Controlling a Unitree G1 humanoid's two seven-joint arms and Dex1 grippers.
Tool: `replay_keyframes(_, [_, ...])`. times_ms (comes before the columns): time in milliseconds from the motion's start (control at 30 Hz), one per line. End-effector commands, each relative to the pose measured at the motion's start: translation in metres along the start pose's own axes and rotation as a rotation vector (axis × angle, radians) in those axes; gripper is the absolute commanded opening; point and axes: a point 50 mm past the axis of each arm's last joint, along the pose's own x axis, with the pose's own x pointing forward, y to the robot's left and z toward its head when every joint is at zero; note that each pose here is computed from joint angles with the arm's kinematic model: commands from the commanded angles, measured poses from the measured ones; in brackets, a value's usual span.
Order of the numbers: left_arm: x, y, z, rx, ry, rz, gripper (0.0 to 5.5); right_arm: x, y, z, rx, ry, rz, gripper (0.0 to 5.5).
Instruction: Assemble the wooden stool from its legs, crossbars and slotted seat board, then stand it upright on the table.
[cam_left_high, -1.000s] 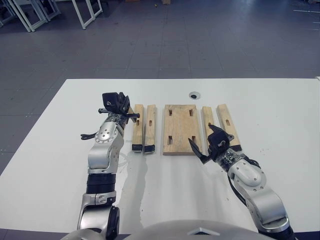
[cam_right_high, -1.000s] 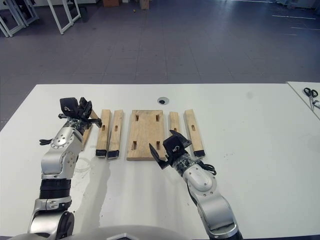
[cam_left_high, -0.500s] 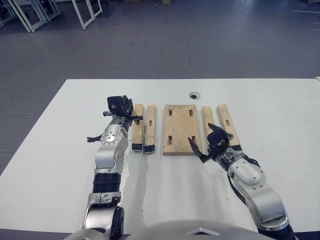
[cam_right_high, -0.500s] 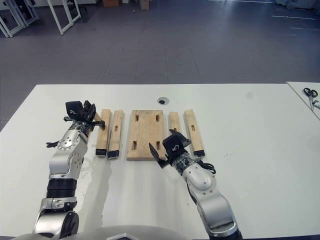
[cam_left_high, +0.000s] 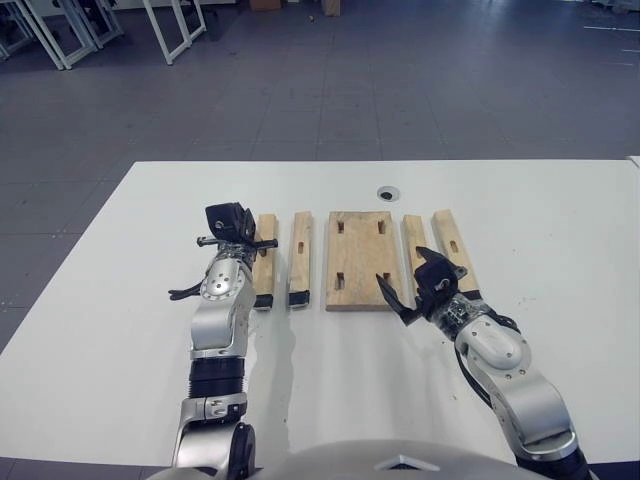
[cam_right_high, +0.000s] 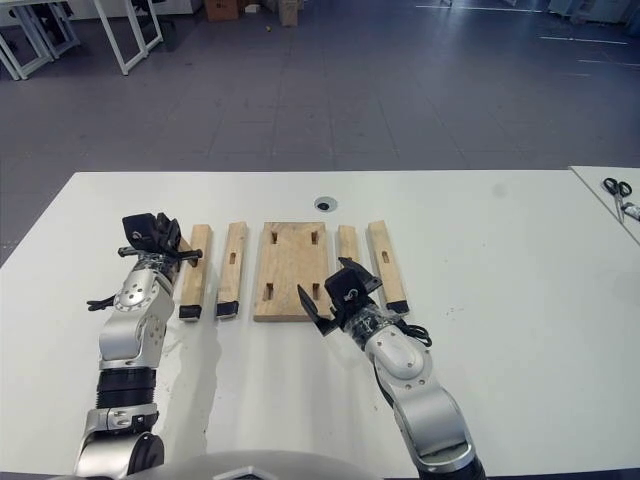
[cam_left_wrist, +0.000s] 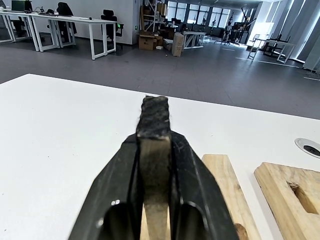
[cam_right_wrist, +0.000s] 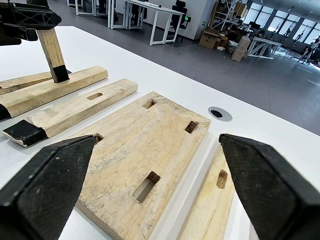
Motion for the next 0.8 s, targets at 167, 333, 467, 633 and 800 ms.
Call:
replay_keyframes(167, [-0.033, 0.010, -0.083, 0.083, 0.444, 0.017, 0.44, 0.002, -0.002, 0.001, -0.015, -0.001, -0.002, 4.55])
replay_keyframes(333, [-0.052, 0.001, -0.049, 0.069, 0.338, -0.002, 0.44, 0.001, -0.003, 0.001, -0.018, 0.001, -0.014, 4.55])
replay_keyframes(467, [-0.062, -0.004, -0.023, 0.061, 0.268, 0.011, 0.44, 0.000, -0.001, 0.000, -0.014, 0.002, -0.014, 4.55])
replay_keyframes(633, [-0.064, -0.009, -0.020, 0.063, 0.267, 0.009, 0.44, 0.002, -0.002, -0.001, -0.006, 0.002, -0.012, 4.55])
replay_keyframes(800, [-0.062, -0.011, -0.015, 0.058, 0.233, 0.014, 0.86, 0.002, -0.004, 0.000, -0.015, 0.000, -0.012, 4.55])
